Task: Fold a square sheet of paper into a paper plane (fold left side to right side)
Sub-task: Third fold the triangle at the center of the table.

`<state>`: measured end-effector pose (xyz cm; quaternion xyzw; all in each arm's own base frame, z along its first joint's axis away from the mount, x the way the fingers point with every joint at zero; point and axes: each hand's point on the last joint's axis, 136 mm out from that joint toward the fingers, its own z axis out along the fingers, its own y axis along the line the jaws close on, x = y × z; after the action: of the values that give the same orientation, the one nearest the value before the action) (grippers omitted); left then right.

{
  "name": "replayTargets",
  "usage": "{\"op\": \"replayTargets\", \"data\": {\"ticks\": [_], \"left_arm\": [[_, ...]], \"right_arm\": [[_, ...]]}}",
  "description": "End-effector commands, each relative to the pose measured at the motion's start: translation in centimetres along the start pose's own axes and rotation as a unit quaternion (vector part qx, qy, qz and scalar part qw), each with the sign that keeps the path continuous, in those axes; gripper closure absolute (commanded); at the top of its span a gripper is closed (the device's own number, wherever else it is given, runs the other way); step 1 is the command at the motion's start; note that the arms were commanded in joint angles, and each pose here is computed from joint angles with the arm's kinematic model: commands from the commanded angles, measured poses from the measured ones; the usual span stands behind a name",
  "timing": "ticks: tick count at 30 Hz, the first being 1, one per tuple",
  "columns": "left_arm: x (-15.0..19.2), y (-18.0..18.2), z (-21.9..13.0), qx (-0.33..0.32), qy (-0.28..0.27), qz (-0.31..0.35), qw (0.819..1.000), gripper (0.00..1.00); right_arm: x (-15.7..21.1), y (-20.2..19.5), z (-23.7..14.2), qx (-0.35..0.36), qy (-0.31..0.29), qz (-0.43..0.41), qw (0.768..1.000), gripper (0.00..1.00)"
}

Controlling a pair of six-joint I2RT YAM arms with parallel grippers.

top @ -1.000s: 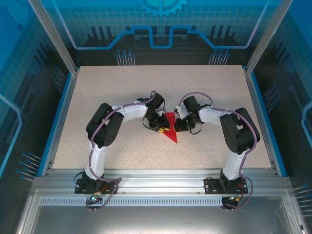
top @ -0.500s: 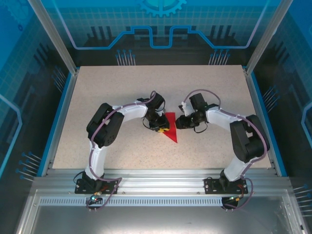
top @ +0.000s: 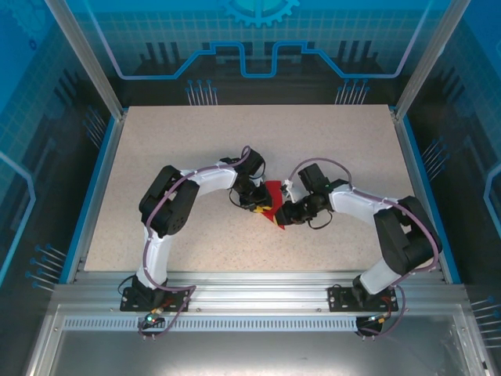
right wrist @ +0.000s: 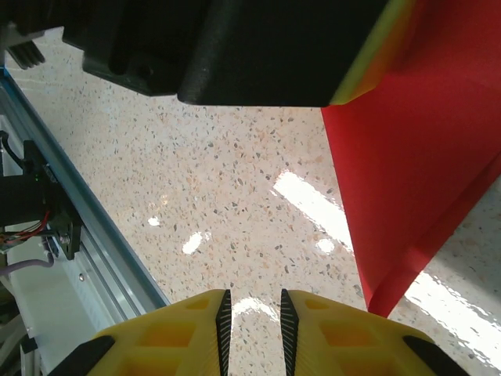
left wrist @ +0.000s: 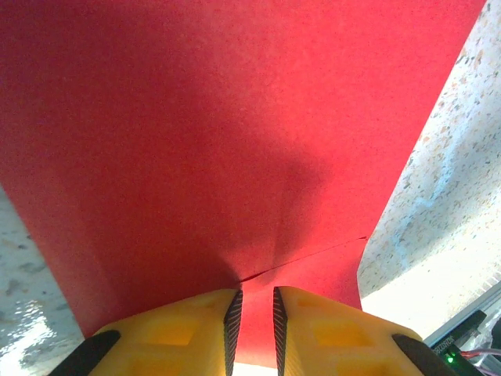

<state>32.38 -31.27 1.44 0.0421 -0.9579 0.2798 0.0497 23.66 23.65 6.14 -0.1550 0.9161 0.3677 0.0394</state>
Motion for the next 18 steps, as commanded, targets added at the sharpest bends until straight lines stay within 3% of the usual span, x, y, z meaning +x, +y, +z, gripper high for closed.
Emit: {"op": "replayTargets", "data": {"ticks": [1,18], "left_arm": [[0.4,3.1,2.1,-0.061,0.006,-0.016,0.998,0.75],[0.3,3.1,2.0,-0.064,0.004,-0.014,0.998,0.76]], "right_arm": [[-0.4,0.7,0.6,-0.003,0.018,0.002,1.000,0.74],[1.1,-3.0,2.6,0.066,0.065,0.035,0.995,0.75]]}}
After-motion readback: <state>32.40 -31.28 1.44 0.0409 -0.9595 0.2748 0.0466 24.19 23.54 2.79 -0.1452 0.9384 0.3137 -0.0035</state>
